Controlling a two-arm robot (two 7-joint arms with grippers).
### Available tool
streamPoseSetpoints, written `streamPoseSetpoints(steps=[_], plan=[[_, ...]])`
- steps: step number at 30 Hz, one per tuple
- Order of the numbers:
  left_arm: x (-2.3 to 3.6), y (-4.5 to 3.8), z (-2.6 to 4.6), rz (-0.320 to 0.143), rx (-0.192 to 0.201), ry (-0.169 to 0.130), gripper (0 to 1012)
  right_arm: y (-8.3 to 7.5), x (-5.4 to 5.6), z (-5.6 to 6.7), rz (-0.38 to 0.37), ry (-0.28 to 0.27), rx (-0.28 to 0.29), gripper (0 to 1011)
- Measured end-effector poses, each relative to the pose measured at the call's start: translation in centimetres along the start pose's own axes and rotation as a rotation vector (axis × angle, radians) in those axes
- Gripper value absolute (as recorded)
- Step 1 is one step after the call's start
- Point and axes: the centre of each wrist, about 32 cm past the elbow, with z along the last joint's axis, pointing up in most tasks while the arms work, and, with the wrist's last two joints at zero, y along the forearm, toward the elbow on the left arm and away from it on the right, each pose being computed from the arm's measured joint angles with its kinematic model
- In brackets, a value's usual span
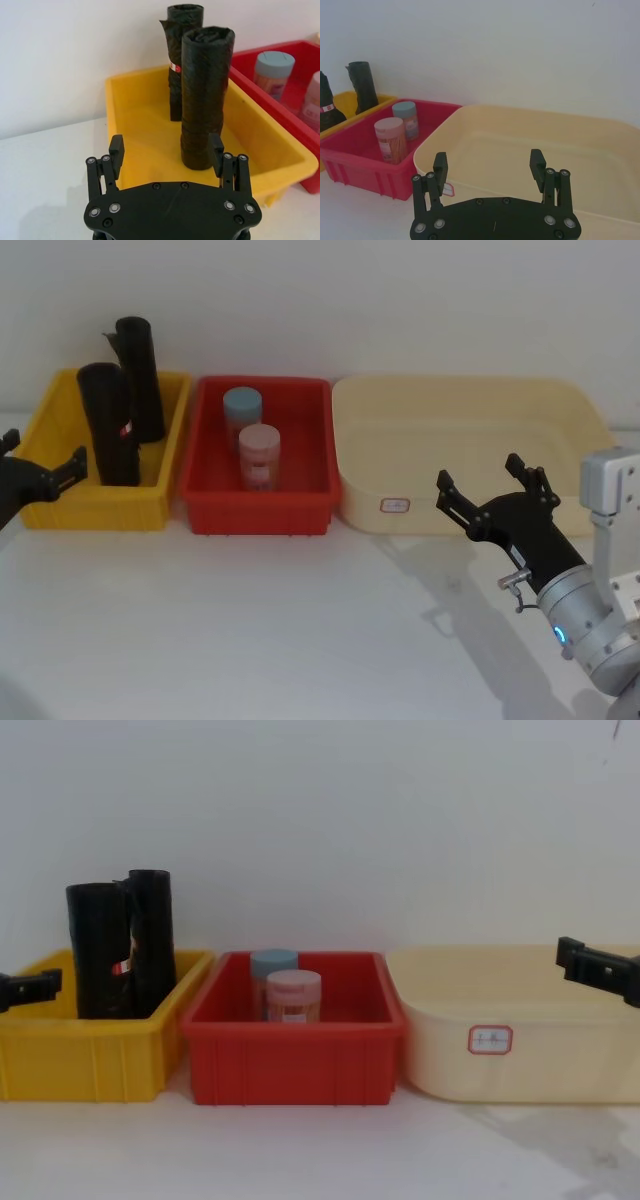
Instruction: Pick up the garbage bag with the one hand and transfer it to the other hand.
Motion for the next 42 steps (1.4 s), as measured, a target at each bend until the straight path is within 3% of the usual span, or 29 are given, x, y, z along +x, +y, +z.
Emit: streamPoseSetpoints(steps=[9, 14, 17, 30, 36, 42], plan=[[1.39, 0.23, -0.35, -0.068, 0.021, -0.005, 1001, 0.0, 0.0, 0.0, 0.000, 0.000, 0.000, 1005], [1.53, -0.14, -0.40, -0.108, 0.021, 0.000, 1001, 0.0, 0.0, 0.0, 0.000, 0.000, 0.000, 1004], [1.29, -0.48, -0.42, -0.135, 0.019, 0.008, 1001, 0.0, 0.0, 0.0, 0.000, 0.000, 0.000, 1004], [-1.71, -2.27, 0.24, -0.218, -0.031, 0.043, 1001, 0.0, 0.0, 0.0, 0.000, 0.000, 0.000, 1004], [-2.98, -2.78, 0.66, -0.200, -0.051, 0.037, 1001, 0.0, 0.0, 0.0, 0.000, 0.000, 0.000, 1004], [-4.39, -3.07, 1.08, -0.152, -0.068, 0.025, 1001, 0.0, 0.0, 0.0, 0.000, 0.000, 0.000, 1004]])
